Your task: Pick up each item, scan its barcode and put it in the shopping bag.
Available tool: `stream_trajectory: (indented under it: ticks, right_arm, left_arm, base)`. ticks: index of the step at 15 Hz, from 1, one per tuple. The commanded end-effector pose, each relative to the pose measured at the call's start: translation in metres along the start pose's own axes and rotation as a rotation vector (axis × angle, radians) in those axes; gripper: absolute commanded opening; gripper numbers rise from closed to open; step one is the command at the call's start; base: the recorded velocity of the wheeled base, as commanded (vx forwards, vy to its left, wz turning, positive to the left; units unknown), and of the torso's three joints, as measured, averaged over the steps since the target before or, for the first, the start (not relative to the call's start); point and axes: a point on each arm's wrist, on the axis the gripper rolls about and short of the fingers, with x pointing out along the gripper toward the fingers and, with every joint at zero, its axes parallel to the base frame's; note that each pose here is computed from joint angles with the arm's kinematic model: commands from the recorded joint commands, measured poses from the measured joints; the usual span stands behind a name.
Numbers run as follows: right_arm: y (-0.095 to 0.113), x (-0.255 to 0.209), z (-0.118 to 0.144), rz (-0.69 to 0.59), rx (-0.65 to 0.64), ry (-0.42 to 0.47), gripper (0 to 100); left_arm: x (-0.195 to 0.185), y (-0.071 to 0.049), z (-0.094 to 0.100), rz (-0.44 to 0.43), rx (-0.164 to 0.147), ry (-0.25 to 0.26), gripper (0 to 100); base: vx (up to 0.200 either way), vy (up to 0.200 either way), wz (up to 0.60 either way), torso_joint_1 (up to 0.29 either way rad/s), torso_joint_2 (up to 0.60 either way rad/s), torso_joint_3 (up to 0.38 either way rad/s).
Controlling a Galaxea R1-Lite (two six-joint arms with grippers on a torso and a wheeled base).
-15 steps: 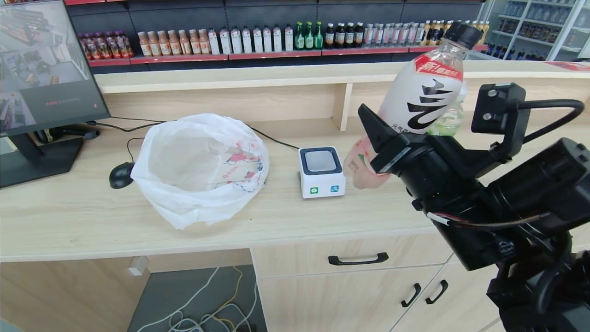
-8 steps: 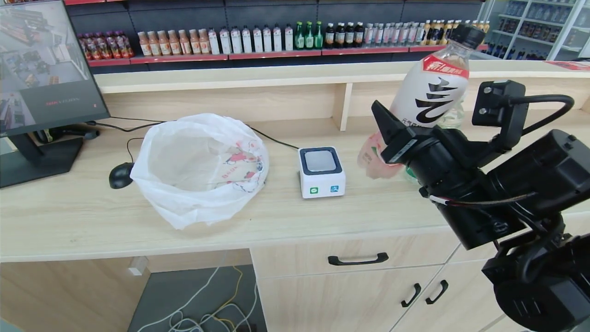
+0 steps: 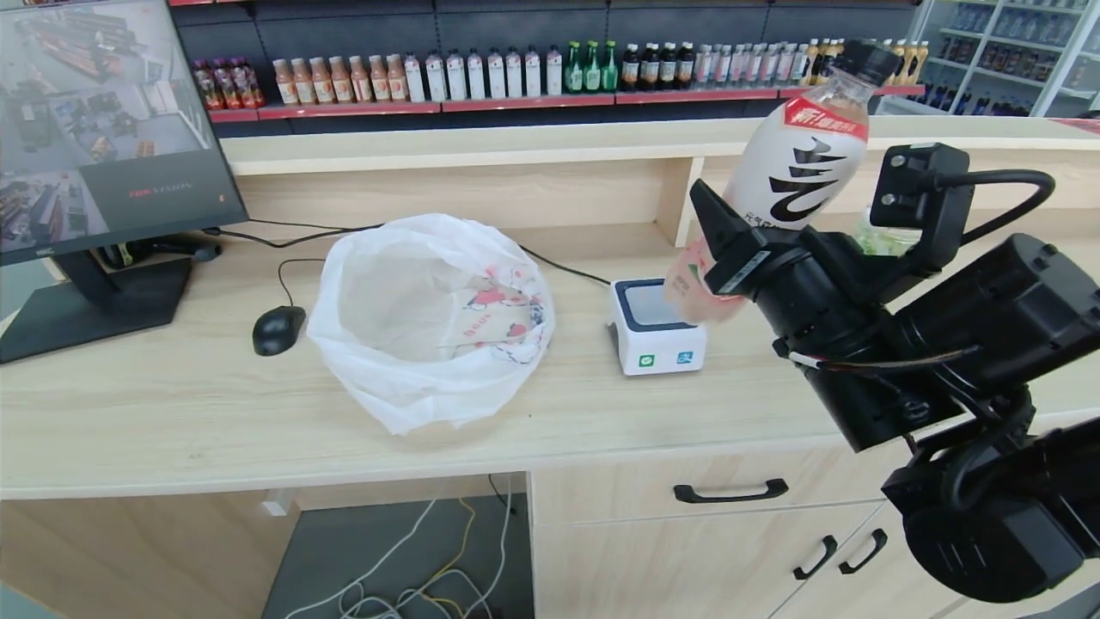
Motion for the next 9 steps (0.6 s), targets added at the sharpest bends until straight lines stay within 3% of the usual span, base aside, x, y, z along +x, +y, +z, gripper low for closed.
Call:
stream_trajectory:
  ticks: [1,2,7,9]
  right_arm:
    - [0.000,0.000,0.001,0.001,0.002,-0.003,0]
    - [-0.001,0.001,0.003,-0.004,0.003,-0.011,0]
    - [-0.003,-0.001,0.009,-0.010,0.071,-0.023,0]
    - [-0.016,0.003,0.008,-0.038,0.115,-0.030,0]
  left_arm:
    - [0.000,0.000,0.000,0.001,-0.001,0.000,100]
    - [0.000,0.000,0.000,0.001,0.002,0.000,100]
    - [0.000,0.000,0.000,0.001,0.004,0.000,100]
    - [0.000,0.000,0.000,0.001,0.004,0.000,100]
  base:
    - [0.000,0.200,0.00,0.002,0.00,0.007]
    - [0.000,0.200,0.00,0.012,0.00,0.002]
    - [0.000,0.000,0.00,0.000,0.00,0.000]
    - [0.000,0.000,0.00,0.000,0.00,0.000]
